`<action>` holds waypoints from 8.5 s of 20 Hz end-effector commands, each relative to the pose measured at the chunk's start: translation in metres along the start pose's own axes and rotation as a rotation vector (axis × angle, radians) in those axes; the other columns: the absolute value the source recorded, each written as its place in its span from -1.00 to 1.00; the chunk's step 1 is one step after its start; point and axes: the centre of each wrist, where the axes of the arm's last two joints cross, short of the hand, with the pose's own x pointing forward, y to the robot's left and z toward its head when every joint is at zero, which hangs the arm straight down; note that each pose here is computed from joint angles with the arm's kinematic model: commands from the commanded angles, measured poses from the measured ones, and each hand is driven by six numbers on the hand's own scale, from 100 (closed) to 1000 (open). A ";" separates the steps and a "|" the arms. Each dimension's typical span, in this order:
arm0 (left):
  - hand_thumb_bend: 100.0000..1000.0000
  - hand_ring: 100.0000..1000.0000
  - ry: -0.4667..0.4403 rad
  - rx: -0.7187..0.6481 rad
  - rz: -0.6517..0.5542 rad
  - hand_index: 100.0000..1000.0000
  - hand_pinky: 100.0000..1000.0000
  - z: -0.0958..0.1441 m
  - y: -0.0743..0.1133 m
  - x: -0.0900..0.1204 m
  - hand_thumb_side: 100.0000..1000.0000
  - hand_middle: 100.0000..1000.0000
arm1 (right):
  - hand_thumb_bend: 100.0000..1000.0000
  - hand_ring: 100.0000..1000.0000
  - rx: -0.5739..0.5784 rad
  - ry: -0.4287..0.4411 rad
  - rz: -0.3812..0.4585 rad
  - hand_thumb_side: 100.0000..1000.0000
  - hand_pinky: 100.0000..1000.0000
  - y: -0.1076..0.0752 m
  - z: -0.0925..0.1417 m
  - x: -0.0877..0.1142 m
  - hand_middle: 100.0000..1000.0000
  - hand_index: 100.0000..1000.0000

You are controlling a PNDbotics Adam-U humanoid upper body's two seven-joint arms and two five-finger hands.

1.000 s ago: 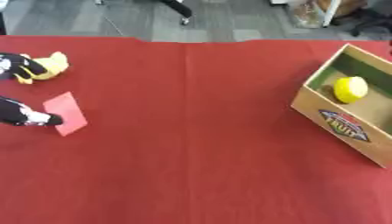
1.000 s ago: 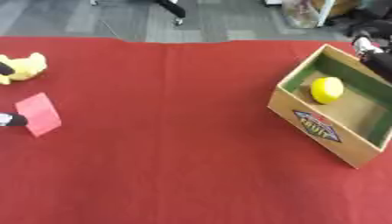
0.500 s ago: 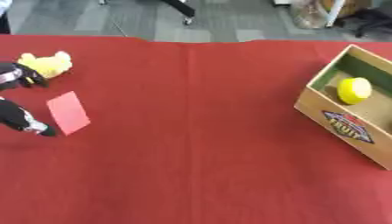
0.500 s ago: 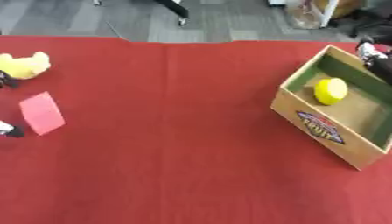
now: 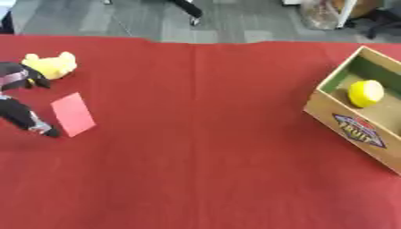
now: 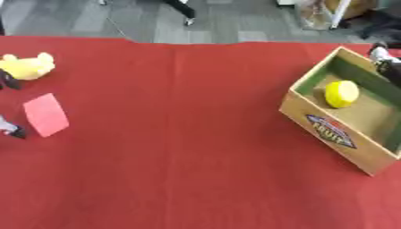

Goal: Pick up the objects with one hand, pass them to the other hand, and then place them into the box on the other side of the table.

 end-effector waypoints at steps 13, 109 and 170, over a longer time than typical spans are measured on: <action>0.61 0.62 0.097 -0.016 0.049 0.59 0.68 -0.024 0.014 -0.010 -0.30 0.54 | -1.00 0.50 0.005 -0.010 0.016 0.03 0.73 -0.001 -0.002 0.003 0.75 0.90; -1.00 0.16 -0.890 0.330 0.548 -0.20 0.37 0.005 -0.043 0.180 -0.88 0.00 | -1.00 0.57 0.454 -0.516 0.247 -0.09 0.74 0.030 0.031 0.133 0.75 0.88; -1.00 0.15 -0.993 0.428 0.515 -0.22 0.36 0.002 -0.063 0.214 -1.00 -0.02 | -0.53 0.77 0.809 -0.653 0.708 -0.45 0.81 0.153 0.035 0.185 0.80 0.90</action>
